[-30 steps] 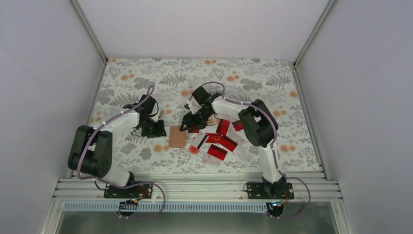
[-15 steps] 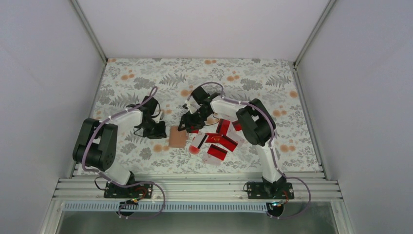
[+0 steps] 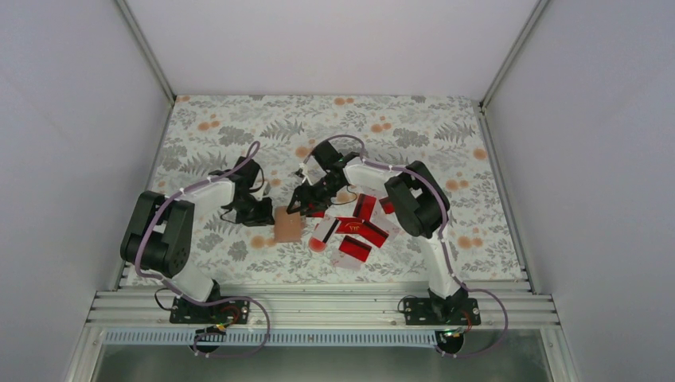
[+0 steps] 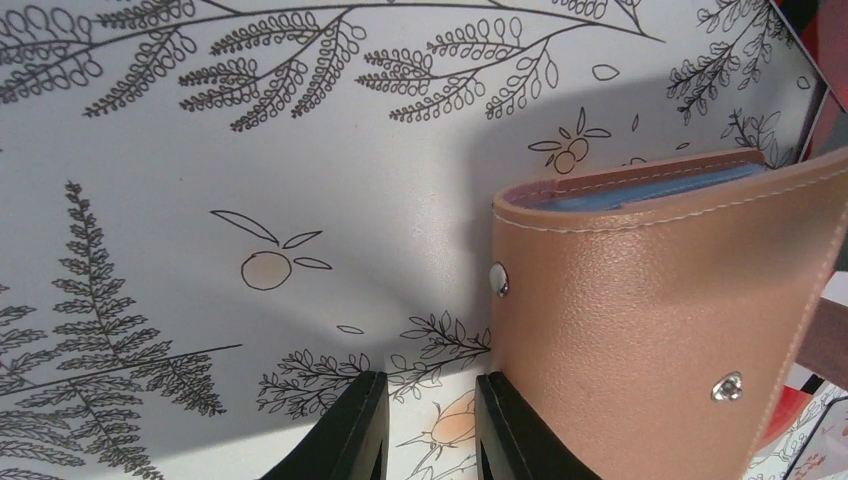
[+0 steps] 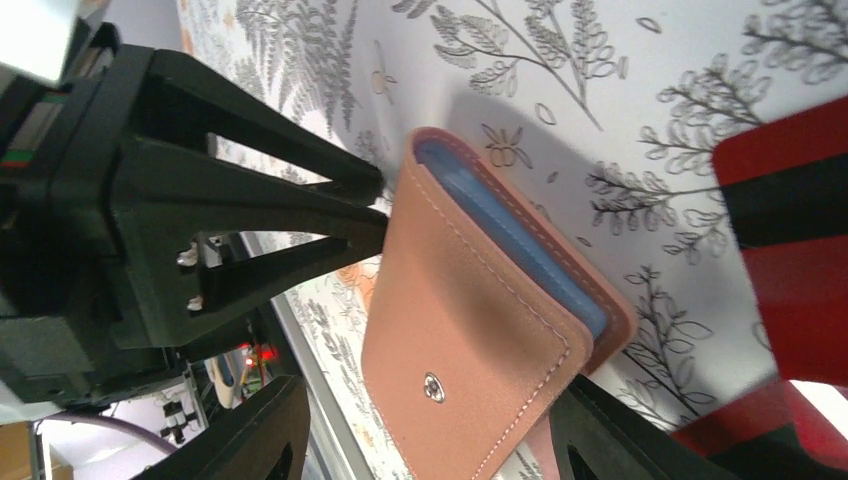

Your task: Put the credit cards into the card holder

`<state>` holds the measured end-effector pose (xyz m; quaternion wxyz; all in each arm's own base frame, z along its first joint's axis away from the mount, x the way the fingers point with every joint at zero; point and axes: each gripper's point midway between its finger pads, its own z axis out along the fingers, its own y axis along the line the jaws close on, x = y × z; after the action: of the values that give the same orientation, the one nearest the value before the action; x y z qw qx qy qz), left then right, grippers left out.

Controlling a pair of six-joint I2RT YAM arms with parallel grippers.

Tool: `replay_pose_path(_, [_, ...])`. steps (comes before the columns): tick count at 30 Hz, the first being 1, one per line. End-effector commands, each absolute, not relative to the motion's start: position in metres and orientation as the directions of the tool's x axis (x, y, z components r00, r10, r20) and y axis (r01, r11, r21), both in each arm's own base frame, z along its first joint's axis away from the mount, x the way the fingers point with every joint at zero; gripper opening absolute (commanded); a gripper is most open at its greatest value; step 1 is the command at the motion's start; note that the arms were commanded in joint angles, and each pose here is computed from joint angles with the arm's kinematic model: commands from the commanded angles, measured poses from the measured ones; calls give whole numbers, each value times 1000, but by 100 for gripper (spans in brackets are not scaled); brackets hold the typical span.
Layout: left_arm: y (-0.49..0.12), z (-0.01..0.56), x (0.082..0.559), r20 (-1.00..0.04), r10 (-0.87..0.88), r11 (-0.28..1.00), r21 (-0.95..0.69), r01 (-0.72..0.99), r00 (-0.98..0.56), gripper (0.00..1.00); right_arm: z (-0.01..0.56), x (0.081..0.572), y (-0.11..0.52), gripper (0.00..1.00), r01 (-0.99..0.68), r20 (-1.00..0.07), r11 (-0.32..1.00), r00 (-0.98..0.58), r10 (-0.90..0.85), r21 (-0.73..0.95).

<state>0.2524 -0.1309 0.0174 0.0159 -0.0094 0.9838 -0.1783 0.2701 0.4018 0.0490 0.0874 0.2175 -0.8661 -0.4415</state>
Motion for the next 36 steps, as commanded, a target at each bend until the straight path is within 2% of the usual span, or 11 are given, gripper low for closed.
replay_pose_path(1, [-136, 19, 255, -38, -6, 930, -368, 9, -999, 24, 69, 266, 409, 61, -315, -84, 424, -873, -481, 849])
replay_pose_path(26, [-174, 29, 276, -26, 33, 838, -544, 42, -999, 23, 116, 239, 436, 60, -364, -227, 133, -786, -574, 922])
replay_pose_path(36, [-164, 22, 269, 48, 19, 804, -594, -13, -999, 23, 76, 244, 436, 56, -367, -205, 186, -796, -569, 911])
